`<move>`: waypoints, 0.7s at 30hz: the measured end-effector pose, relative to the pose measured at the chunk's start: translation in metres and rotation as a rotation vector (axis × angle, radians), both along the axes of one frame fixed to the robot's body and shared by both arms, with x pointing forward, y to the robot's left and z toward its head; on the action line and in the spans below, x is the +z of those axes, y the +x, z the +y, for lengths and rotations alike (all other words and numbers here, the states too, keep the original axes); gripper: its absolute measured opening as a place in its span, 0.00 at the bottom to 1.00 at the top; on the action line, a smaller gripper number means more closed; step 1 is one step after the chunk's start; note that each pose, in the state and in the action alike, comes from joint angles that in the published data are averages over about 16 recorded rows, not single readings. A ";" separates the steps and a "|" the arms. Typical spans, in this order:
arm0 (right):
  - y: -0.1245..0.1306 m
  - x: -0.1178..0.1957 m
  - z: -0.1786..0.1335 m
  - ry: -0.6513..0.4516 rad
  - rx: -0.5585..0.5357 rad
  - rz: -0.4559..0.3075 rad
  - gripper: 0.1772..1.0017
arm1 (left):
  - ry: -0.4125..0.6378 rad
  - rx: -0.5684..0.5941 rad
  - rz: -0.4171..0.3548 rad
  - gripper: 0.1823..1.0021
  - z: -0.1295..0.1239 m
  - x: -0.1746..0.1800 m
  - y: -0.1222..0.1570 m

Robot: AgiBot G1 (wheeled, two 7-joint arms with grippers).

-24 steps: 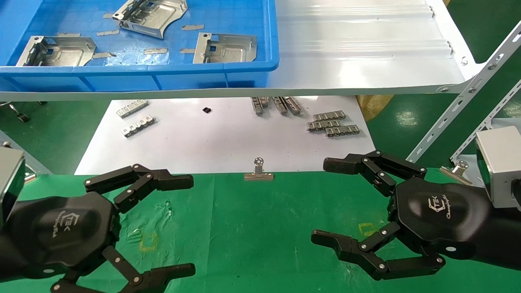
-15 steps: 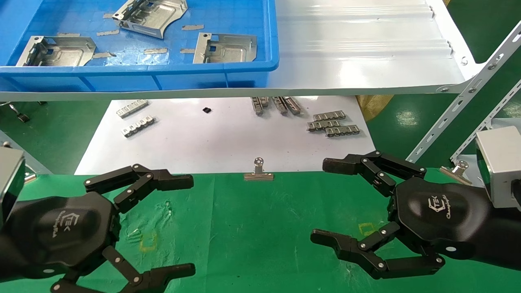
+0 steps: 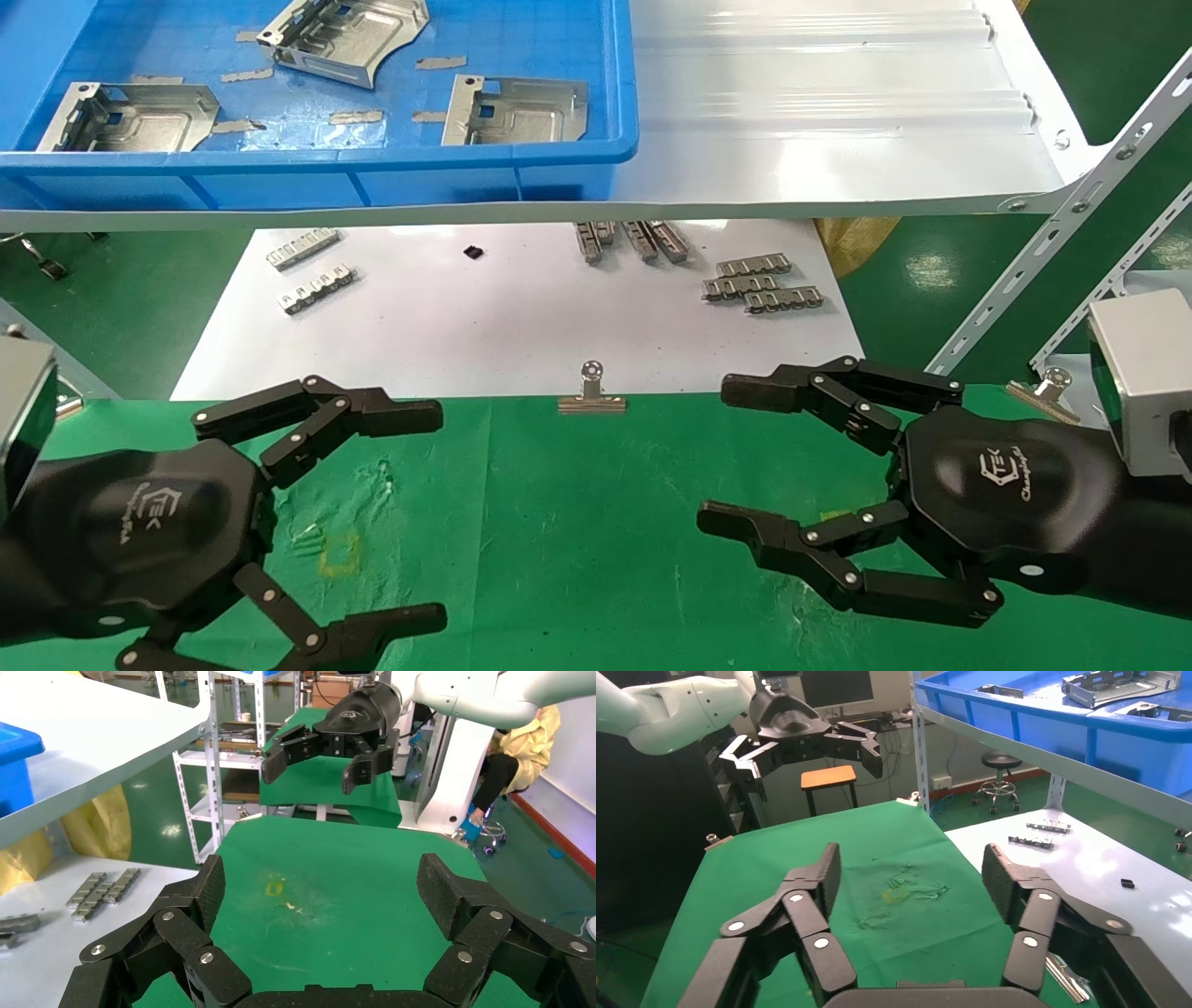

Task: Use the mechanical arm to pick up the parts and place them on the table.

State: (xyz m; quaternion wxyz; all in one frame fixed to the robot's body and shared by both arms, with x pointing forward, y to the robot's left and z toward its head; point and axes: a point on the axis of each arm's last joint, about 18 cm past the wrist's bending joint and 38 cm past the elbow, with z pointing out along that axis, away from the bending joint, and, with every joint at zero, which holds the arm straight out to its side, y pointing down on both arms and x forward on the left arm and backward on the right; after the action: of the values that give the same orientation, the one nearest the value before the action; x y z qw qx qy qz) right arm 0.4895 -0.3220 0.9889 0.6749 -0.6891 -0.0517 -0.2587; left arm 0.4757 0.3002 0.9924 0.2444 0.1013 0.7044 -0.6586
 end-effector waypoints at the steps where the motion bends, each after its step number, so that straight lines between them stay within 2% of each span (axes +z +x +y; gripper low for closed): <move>1: 0.000 0.000 0.000 0.000 0.000 0.000 0.76 | 0.000 0.000 0.000 1.00 0.000 0.000 0.000; 3: 0.000 0.000 0.000 0.000 0.000 0.000 0.72 | 0.000 0.000 0.000 1.00 0.000 0.000 0.000; 13: 0.000 0.000 0.000 0.000 0.000 0.000 0.42 | -0.003 0.018 -0.029 1.00 0.000 0.011 0.003; 17: 0.000 0.000 0.000 0.000 0.000 0.000 0.31 | -0.019 0.059 -0.066 1.00 0.000 0.034 0.015; 21: 0.000 0.000 0.000 0.000 0.000 0.000 0.22 | -0.051 0.132 -0.104 1.00 0.001 0.069 0.039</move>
State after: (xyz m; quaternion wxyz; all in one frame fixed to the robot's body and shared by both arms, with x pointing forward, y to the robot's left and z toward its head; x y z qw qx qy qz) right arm 0.4895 -0.3220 0.9889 0.6749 -0.6891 -0.0517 -0.2587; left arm 0.5149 0.3007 1.0617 0.3262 0.0824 0.6790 -0.6525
